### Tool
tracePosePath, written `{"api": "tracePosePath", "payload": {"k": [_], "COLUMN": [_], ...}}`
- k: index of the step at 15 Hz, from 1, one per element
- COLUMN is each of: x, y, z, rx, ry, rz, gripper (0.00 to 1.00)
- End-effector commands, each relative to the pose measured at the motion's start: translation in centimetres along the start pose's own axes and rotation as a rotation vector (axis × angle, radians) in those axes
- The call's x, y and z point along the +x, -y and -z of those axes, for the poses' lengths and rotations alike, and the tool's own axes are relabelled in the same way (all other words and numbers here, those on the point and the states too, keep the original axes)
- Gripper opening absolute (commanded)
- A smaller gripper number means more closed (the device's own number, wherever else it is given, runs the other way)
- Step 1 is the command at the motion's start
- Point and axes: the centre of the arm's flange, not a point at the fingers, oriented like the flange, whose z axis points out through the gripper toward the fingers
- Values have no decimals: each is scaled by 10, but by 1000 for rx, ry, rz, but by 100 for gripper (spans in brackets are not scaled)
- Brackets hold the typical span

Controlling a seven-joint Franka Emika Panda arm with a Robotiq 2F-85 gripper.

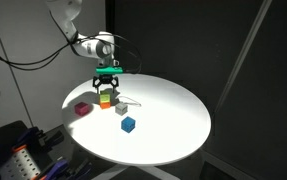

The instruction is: Move the green block from the gray one to the orange one

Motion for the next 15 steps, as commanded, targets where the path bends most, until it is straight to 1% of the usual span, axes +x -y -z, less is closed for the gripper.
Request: {"api": "tracePosePath", "payload": {"k": [1, 4, 7, 12, 15], "x": [-10, -17, -28, -54, -74], "y": [5, 10, 20, 40, 46], "z": [23, 39, 56, 83, 104], "rx": [-22, -38, -56, -59, -29], "ry": [-6, -12, -16, -12, -11], "rz": [-19, -44, -115, -384, -548], "gripper": [100, 100, 100, 100, 100]}}
